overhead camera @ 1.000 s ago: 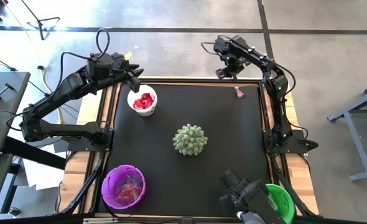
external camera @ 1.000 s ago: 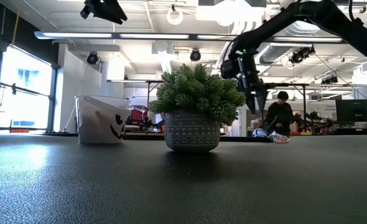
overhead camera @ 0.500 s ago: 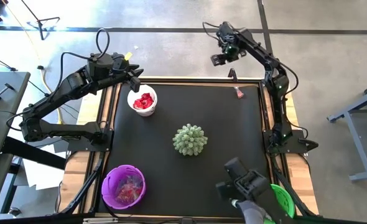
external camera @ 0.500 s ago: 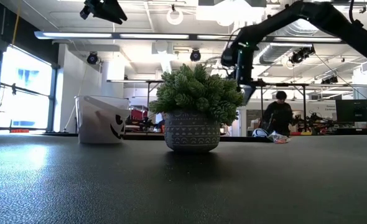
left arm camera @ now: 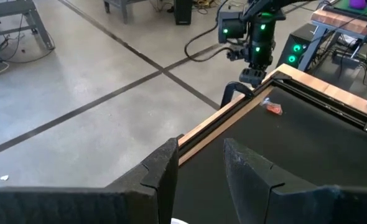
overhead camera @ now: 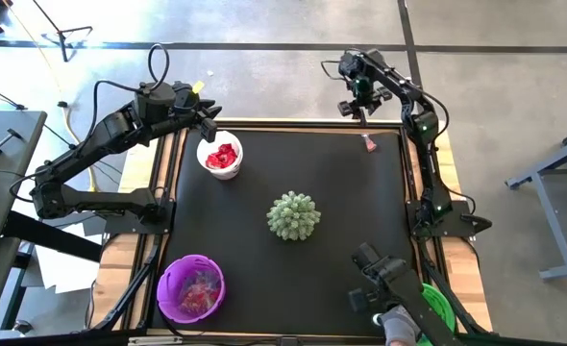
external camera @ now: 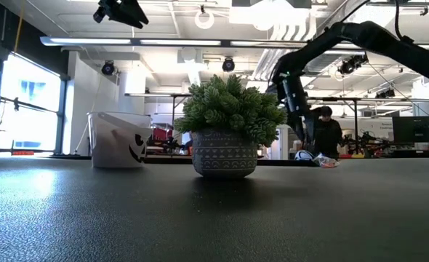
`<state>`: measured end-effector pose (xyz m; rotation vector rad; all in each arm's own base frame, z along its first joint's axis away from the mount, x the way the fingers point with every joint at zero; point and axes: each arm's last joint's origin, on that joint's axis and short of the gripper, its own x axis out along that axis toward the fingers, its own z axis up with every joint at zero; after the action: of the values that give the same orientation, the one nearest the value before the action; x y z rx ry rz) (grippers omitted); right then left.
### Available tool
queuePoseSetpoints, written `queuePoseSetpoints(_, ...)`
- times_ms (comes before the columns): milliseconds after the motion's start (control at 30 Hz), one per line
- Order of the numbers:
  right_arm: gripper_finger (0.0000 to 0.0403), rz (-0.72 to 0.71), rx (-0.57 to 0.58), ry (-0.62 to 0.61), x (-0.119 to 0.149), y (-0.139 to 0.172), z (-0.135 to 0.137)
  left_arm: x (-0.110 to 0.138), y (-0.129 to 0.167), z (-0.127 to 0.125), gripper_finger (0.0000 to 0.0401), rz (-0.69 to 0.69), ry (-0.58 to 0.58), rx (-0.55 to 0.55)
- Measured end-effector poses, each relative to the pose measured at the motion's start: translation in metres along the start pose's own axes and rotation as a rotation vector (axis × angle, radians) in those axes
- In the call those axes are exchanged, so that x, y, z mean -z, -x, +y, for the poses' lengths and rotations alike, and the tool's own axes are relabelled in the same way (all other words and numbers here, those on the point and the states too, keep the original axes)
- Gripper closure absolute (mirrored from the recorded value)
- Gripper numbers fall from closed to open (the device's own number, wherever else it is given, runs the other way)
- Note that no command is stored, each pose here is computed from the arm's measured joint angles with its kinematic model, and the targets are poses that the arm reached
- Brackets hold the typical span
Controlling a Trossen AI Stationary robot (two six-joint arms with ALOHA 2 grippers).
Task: Organize candy in baskets
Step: Adjust the green bucket on the table
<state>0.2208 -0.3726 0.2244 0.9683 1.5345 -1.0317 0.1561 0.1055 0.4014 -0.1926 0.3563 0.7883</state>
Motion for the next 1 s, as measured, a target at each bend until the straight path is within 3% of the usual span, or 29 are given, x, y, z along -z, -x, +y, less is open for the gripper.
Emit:
queuePoseSetpoints(233, 0.0227, -0.003, -0.007, 0.041, 0.000, 0.000, 0.000, 0.001, 0.000, 0.000, 0.0288, 0.015, -0.004, -0.002)
queuePoseSetpoints(500, 0.0227, -0.110, -0.091, 0.104, 0.017, 0.034, 0.013, 0.002, 0.000, 0.000, 0.0288, 0.016, -0.004, -0.002)
queuePoseSetpoints(800, 0.0227, -0.168, -0.106, 0.314, 0.075, 0.074, 0.086, 0.005, 0.000, 0.001, 0.0288, 0.050, -0.012, -0.007)
queuePoseSetpoints(1000, 0.0227, -0.119, -0.016, 0.478, 0.124, 0.061, 0.129, 0.010, 0.001, 0.001, 0.0288, 0.105, -0.057, -0.012)
